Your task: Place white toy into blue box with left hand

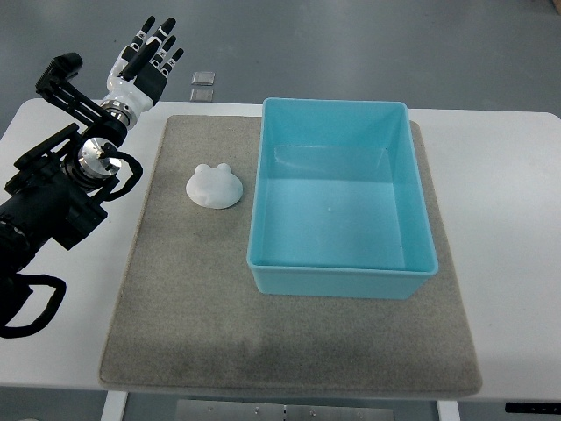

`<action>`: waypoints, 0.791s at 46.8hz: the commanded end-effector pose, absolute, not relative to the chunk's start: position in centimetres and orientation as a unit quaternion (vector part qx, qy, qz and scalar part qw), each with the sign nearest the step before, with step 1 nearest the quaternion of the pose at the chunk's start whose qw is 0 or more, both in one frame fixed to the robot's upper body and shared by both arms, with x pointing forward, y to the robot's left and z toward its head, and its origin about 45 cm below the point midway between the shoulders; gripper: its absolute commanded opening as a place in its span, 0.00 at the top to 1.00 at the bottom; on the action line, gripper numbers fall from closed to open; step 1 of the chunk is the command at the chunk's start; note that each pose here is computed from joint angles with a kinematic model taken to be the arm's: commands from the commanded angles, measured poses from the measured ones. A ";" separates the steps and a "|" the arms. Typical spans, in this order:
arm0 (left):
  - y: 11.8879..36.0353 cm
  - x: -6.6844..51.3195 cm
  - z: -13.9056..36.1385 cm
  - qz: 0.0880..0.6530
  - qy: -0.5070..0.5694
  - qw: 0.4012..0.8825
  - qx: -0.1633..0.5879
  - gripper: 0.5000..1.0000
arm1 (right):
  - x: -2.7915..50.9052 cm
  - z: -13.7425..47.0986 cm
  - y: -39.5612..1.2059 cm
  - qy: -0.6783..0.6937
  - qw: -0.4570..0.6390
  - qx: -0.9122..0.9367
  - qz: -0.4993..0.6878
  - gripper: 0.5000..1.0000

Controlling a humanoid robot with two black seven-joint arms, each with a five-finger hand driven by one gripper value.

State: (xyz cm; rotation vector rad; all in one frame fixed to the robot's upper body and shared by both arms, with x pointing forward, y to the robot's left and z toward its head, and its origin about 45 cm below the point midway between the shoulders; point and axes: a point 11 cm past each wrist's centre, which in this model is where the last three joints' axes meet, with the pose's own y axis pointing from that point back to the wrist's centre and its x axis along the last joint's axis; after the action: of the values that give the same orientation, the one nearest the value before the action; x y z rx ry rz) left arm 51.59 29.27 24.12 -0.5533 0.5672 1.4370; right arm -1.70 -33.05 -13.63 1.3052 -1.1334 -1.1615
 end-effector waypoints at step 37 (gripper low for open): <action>29.7 51.4 23.7 0.644 0.254 0.679 -0.245 0.01 | -1.7 -13.6 -33.1 -0.470 0.505 0.541 -0.481 0.13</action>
State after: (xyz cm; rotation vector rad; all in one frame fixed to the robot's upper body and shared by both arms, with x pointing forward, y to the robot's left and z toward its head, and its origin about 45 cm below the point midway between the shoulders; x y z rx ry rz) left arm 51.36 29.71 23.68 -0.5493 0.5702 1.4477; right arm -1.67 -33.05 -13.63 1.3056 -1.1336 -1.1609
